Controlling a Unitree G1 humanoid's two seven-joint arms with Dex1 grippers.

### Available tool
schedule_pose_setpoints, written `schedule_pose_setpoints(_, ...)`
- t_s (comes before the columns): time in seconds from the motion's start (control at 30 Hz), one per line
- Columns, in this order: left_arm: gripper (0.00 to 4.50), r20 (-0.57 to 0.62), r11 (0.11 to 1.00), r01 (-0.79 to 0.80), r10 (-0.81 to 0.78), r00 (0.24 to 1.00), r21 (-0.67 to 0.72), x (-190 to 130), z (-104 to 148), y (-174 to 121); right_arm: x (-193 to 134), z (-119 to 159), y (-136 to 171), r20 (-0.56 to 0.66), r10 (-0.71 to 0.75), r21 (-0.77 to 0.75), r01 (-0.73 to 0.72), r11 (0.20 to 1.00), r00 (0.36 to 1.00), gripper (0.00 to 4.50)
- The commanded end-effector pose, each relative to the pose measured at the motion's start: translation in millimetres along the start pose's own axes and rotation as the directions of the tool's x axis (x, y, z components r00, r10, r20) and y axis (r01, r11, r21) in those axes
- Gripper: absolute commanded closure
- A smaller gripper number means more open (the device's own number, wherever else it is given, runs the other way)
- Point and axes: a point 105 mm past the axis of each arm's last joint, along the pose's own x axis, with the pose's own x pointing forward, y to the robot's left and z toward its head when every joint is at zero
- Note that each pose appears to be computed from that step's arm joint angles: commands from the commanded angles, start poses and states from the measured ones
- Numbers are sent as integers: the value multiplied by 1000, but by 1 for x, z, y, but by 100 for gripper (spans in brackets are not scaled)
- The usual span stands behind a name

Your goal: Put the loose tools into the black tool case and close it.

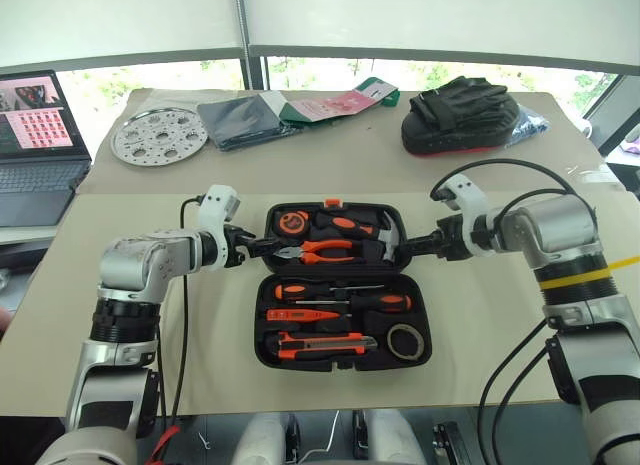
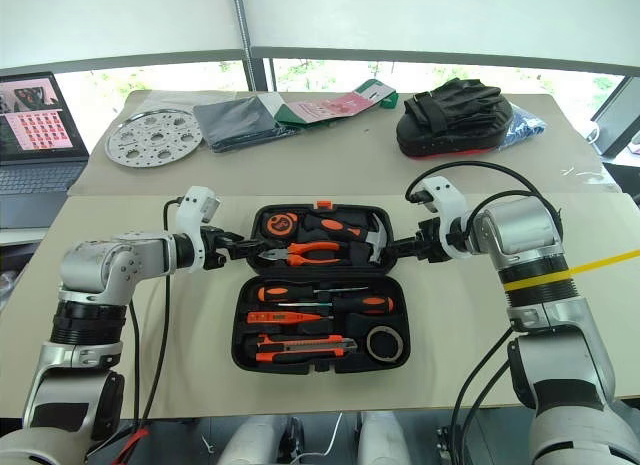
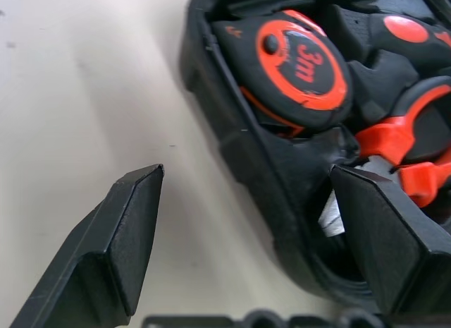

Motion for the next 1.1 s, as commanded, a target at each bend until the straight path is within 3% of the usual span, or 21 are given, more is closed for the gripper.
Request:
schedule_pose_setpoints(0.03,45,2,1000,-12,12,1000,10,1,5,0,-8,3,-10,6,-59,-3,59,998,998,277)
schedule_pose_setpoints(0.1,45,-13,999,-28,28,1000,14,2,2,2,-7,2,-11,2,-64,1,64,998,998,345)
schedule_pose_setpoints(0.2,125,-30,998,-59,60,998,24,2,1,7,-5,-1,-13,-6,-72,11,72,997,997,448)
schedule_pose_setpoints(0.43,388,-12,998,-54,54,998,22,-1,5,6,-2,-2,-13,-7,-83,29,83,996,997,450)
schedule_pose_setpoints(0.5,436,-12,998,-54,54,998,11,-1,3,6,-2,-1,-13,4,-83,31,83,996,997,450)
schedule_pose_setpoints(0.67,447,69,999,-43,43,997,6,0,5,3,-3,14,-2,129,-18,-25,22,999,991,450)
schedule_pose_setpoints(0.83,447,288,991,9,-46,957,131,-14,20,-4,-18,32,15,308,80,-196,-20,980,948,450)
schedule_pose_setpoints(0.97,447,465,954,-41,-106,879,296,-39,22,-6,-38,39,23,503,87,-434,164,886,860,450)
schedule_pose_setpoints(1.1,447,593,891,-172,-127,795,421,-61,21,-6,-50,32,27,633,73,-546,377,748,771,450)
